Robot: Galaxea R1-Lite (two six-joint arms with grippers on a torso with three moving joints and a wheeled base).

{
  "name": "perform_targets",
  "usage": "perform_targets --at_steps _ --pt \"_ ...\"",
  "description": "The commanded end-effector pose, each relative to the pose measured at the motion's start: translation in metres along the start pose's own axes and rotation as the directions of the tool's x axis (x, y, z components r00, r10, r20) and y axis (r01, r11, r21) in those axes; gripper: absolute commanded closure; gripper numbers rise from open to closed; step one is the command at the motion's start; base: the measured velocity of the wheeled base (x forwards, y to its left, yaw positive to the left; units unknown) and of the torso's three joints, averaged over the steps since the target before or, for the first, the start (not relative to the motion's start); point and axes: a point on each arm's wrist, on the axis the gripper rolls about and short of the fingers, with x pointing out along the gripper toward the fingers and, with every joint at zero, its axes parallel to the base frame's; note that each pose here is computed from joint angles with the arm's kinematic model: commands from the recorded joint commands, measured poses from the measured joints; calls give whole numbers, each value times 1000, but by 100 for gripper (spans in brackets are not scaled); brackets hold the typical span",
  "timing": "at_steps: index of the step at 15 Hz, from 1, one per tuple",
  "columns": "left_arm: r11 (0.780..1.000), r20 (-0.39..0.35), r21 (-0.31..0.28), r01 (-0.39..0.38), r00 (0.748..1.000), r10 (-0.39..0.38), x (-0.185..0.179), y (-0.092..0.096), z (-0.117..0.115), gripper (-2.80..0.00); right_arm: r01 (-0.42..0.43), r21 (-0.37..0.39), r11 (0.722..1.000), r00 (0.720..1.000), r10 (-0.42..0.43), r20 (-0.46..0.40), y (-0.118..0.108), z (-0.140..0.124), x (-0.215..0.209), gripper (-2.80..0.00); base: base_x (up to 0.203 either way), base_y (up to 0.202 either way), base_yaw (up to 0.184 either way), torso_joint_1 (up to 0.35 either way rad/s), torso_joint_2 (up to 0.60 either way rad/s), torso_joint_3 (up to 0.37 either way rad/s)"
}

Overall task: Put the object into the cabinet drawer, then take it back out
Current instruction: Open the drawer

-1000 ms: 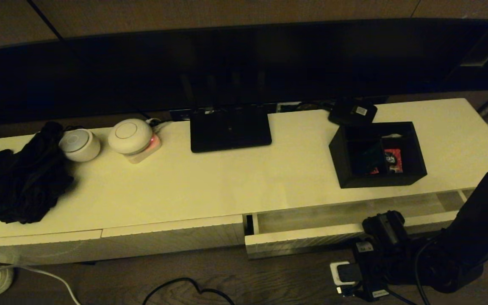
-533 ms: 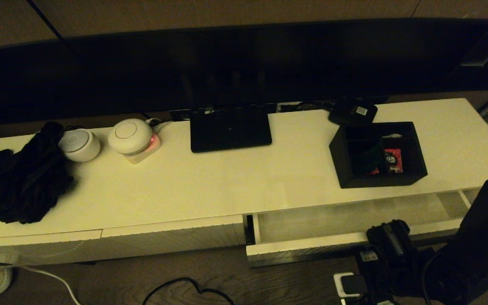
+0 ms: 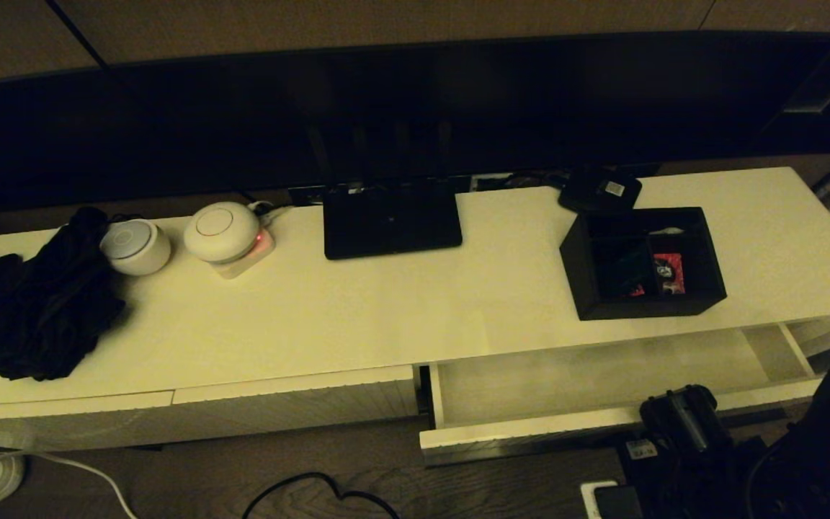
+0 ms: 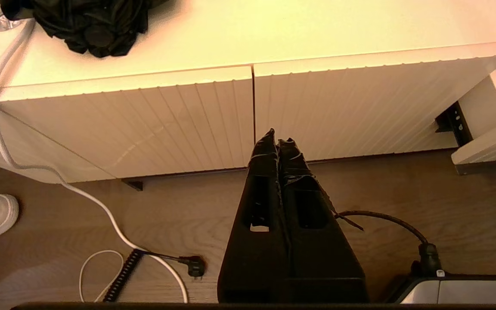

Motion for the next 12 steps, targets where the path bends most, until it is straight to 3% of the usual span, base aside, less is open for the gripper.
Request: perform_targets --at_steps 1,3,4,12 --pt "1000 -3 0 -1 1000 1 0 0 -1 0 39 -11 999 999 -39 11 -4 2 -9 -280 0 0 0 0 0 0" --pt "1000 -3 0 -1 1000 1 0 0 -1 0 60 -14 998 998 -60 20 -6 4 -14 -280 0 0 0 0 0 0" --pt "1000 -3 0 -1 1000 1 0 0 -1 0 75 -16 997 997 -75 25 -8 5 -18 0 0 0 0 0 0 0" --pt "1000 -3 0 -2 1000 2 0 0 -1 0 139 -15 990 990 -138 37 3 6 -86 0 0 0 0 0 0 0"
